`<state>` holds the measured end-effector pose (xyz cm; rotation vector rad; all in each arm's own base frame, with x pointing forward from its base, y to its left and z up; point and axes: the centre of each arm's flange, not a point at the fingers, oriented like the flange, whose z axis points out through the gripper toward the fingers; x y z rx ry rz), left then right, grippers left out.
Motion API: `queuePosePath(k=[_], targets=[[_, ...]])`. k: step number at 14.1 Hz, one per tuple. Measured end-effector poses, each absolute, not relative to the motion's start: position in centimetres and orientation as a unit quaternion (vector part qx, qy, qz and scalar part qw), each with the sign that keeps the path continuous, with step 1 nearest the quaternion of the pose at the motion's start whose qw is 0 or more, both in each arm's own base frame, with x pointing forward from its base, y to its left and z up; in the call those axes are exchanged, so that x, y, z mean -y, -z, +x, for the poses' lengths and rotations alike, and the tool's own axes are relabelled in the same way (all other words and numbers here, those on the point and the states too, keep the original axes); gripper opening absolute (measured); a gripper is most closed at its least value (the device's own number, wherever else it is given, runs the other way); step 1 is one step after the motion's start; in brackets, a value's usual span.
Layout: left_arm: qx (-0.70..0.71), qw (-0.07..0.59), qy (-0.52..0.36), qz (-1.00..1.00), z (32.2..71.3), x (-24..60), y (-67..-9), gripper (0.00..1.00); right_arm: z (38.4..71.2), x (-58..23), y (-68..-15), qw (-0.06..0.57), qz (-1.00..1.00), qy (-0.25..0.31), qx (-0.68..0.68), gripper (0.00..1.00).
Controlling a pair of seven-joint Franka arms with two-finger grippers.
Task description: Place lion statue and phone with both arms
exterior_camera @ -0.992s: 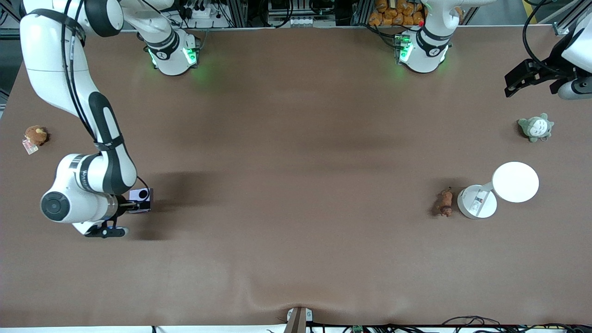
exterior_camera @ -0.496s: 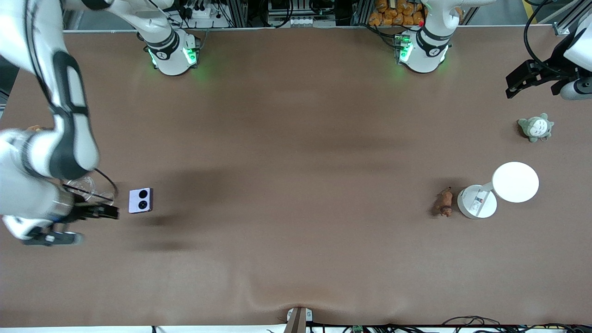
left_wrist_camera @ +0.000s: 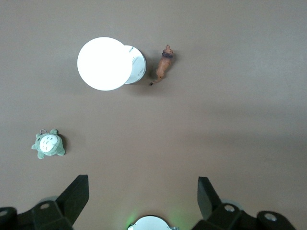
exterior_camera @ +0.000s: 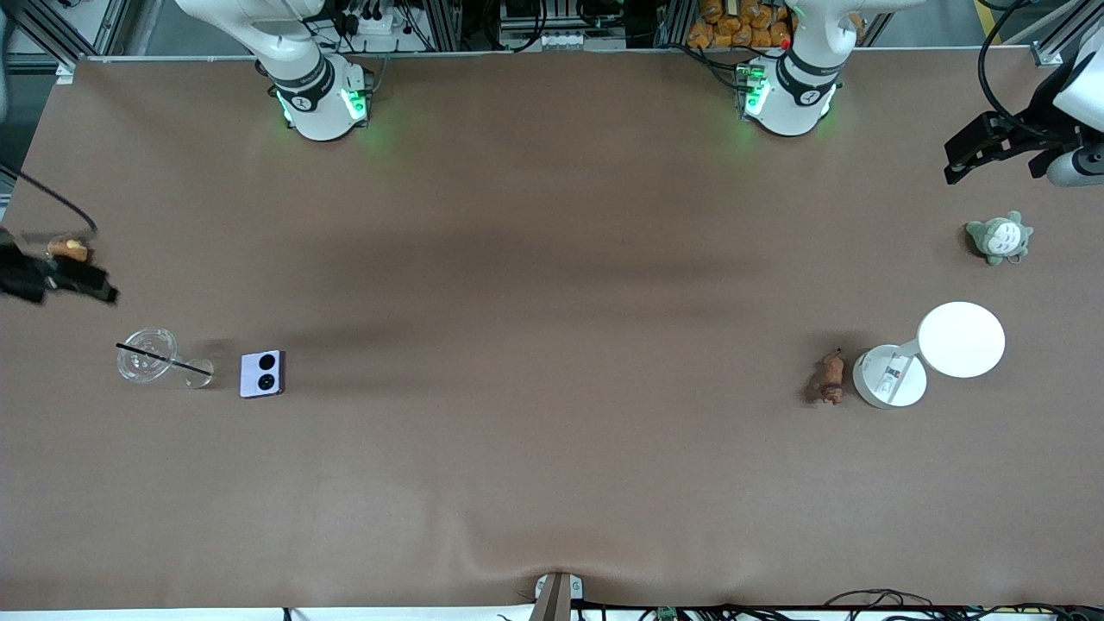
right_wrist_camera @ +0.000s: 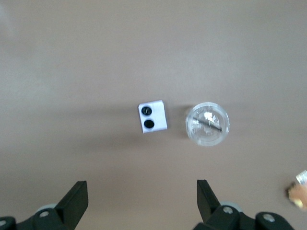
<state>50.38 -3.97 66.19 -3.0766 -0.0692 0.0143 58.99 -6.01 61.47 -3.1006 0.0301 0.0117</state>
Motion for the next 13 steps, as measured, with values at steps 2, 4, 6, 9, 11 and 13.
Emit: queuePosePath(k=[2, 4, 6, 9, 11, 13], targets=[[0.029, 0.032, -0.005, -0.999, 50.4, 3.3, -66.2, 1.0, 55.6, 4.9, -65.0, 0.026, -1.0, -0.001, -0.014, 1.0], [0.034, 0.032, -0.005, -0.999, 50.5, 2.8, -66.2, 1.0, 52.6, 2.8, -66.8, 0.028, -0.999, 0.003, -0.038, 1.0], [0.035, 0.032, -0.005, -0.999, 50.5, 2.7, -66.2, 1.0, 51.3, 1.2, -66.7, 0.027, -0.998, -0.001, -0.049, 1.0], [0.035, 0.032, -0.004, -0.999, 50.5, 2.7, -66.2, 1.0, 51.4, 1.3, -65.6, 0.023, -0.998, -0.011, -0.052, 1.0], [0.037, 0.032, -0.004, -0.999, 50.5, 2.5, -66.2, 1.0, 51.4, 1.4, -65.5, 0.023, -0.998, -0.012, -0.053, 1.0], [0.046, 0.029, -0.003, -0.999, 50.5, 1.6, -66.3, 1.0, 51.4, 1.3, -65.5, 0.021, -0.998, -0.012, -0.052, 1.0]])
